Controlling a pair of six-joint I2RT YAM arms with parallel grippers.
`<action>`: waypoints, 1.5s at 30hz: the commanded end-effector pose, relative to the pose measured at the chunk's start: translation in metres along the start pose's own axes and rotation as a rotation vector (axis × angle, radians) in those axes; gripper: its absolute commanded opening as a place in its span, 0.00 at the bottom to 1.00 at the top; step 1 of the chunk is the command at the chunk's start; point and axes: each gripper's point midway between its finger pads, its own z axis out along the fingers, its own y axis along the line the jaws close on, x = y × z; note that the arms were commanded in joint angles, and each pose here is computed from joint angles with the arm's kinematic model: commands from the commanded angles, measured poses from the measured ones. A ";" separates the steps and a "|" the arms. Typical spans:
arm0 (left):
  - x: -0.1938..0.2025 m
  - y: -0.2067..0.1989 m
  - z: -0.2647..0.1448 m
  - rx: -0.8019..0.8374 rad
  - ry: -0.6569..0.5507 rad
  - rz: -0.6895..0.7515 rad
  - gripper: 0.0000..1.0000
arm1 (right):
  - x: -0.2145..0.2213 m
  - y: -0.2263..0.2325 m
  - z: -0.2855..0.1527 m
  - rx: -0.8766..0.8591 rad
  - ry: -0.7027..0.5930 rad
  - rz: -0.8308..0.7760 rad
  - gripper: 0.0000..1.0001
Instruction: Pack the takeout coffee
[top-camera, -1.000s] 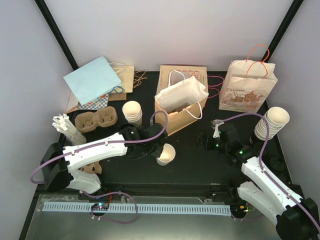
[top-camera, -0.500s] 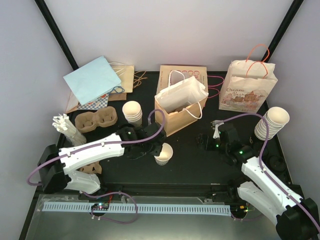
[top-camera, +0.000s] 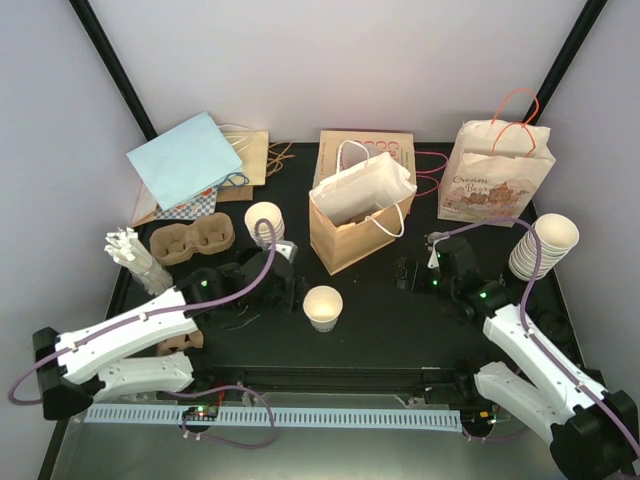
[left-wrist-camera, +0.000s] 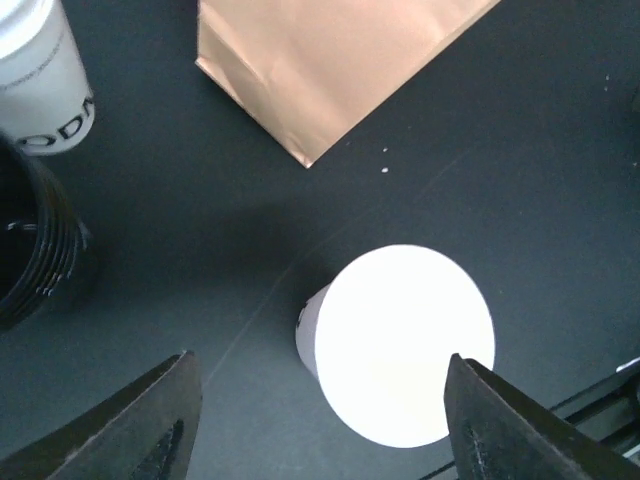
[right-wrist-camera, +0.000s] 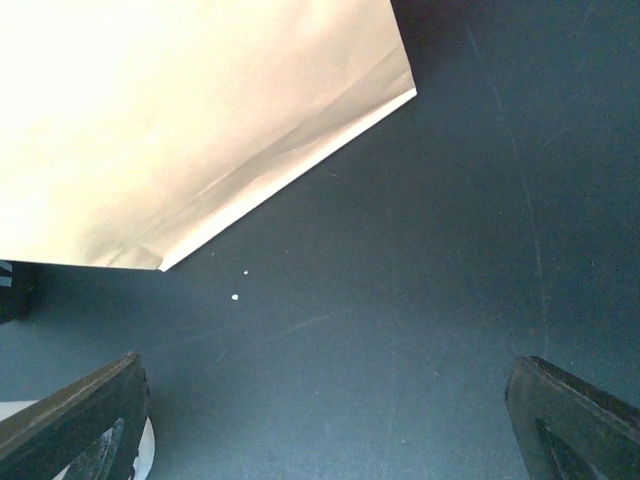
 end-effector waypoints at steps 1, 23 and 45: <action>0.000 0.014 -0.009 0.025 -0.079 -0.050 0.75 | 0.006 0.007 0.001 -0.034 0.044 -0.031 1.00; 0.042 0.014 0.012 0.187 0.022 -0.126 0.99 | 0.037 0.057 0.002 -0.169 0.176 -0.123 0.94; 0.055 0.002 0.036 0.209 0.127 -0.111 0.89 | 0.045 0.098 0.006 -0.088 0.187 -0.297 0.95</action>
